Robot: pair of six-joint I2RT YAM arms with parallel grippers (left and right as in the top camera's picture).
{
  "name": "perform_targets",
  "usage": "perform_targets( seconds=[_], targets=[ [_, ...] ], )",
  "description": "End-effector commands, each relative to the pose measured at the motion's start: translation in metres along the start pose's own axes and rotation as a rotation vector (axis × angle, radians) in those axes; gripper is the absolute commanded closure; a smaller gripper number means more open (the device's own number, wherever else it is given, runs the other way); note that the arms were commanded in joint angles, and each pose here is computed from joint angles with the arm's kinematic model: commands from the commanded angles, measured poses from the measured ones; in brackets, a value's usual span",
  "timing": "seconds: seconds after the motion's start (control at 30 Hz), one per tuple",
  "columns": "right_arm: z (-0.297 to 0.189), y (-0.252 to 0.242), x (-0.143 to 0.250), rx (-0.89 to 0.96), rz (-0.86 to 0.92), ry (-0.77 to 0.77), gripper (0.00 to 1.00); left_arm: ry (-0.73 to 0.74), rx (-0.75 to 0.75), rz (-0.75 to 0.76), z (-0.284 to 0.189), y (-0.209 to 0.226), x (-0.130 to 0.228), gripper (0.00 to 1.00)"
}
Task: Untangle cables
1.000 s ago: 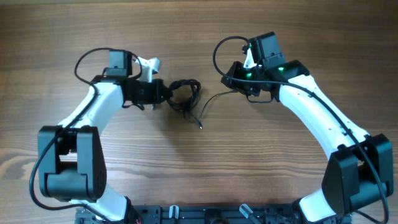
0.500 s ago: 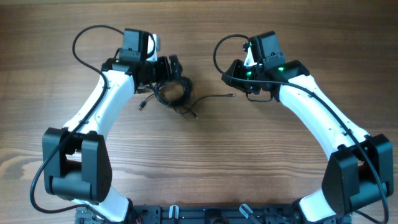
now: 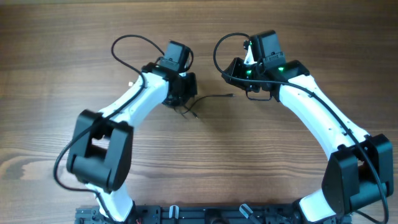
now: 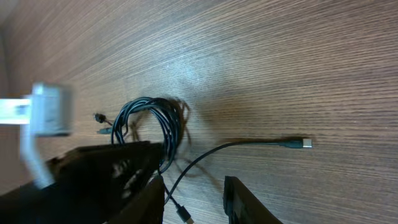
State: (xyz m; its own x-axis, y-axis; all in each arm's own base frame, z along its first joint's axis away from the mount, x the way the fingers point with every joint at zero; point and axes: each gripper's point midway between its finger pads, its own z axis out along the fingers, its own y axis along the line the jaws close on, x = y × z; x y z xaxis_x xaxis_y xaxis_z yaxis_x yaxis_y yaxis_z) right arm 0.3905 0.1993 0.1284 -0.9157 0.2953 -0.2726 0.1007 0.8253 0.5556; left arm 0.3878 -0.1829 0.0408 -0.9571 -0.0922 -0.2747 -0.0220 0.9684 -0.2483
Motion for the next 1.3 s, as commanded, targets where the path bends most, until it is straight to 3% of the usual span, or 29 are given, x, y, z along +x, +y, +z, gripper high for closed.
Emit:
perform_targets(
  seconds=[0.0,0.07,0.13,0.23,0.4,0.43,0.47,0.6,0.7,0.8,0.93,1.1,1.17,1.2,1.23,1.27],
  targets=[
    [0.003,-0.005,0.0,0.021,0.011,-0.006,0.67,-0.011,-0.121,0.012,0.023,0.023,-0.002,0.64],
    [0.003,-0.005,0.0,0.022,0.011,-0.004,0.67,0.015,-0.123,0.014,0.031,0.025,0.004,0.59],
    [0.003,-0.005,0.001,0.023,0.011,-0.002,0.67,0.109,-0.055,0.112,0.037,0.016,0.023,0.67],
    [0.003,-0.005,0.001,0.024,-0.016,-0.002,0.67,0.232,-0.075,0.235,0.032,0.028,0.05,0.72],
    [0.003,-0.005,0.0,0.021,-0.014,-0.005,0.67,0.41,-0.172,0.365,0.016,0.06,0.084,0.52],
    [0.003,-0.005,0.0,0.021,-0.014,-0.005,0.67,0.447,-0.19,0.401,0.011,0.066,0.091,0.54],
    [0.003,-0.005,0.0,0.022,-0.013,-0.003,0.67,0.474,-0.192,0.419,0.006,0.068,0.095,0.64],
    [0.003,-0.005,0.0,0.022,-0.013,-0.004,0.67,0.423,-0.161,0.419,-0.022,0.046,0.066,0.66],
    [0.003,-0.005,0.001,0.023,-0.013,-0.002,0.67,0.298,-0.131,0.432,-0.046,0.024,0.027,0.48],
    [0.003,-0.007,0.003,0.031,-0.009,0.008,0.67,0.223,-0.117,0.397,-0.053,0.013,0.007,0.44],
    [0.003,-0.009,0.005,0.037,-0.006,0.015,0.67,0.273,-0.029,0.334,-0.045,-0.001,0.021,0.52],
    [0.002,-0.012,0.003,0.055,-0.006,0.003,0.66,0.277,-0.121,0.081,-0.022,0.018,0.035,0.55],
    [0.002,-0.012,0.003,0.056,-0.006,0.003,0.66,0.231,-0.182,-0.017,-0.012,0.03,0.033,0.39],
    [0.002,-0.012,0.003,0.056,-0.006,0.004,0.66,0.193,-0.197,-0.093,-0.007,0.034,0.028,0.2],
    [0.002,-0.012,0.003,0.056,-0.006,0.004,0.66,0.166,-0.193,-0.157,-0.006,0.035,0.022,0.17],
    [0.002,-0.012,0.003,0.056,-0.006,0.005,0.66,0.145,-0.186,-0.209,-0.005,0.036,0.016,0.03]
  ],
)
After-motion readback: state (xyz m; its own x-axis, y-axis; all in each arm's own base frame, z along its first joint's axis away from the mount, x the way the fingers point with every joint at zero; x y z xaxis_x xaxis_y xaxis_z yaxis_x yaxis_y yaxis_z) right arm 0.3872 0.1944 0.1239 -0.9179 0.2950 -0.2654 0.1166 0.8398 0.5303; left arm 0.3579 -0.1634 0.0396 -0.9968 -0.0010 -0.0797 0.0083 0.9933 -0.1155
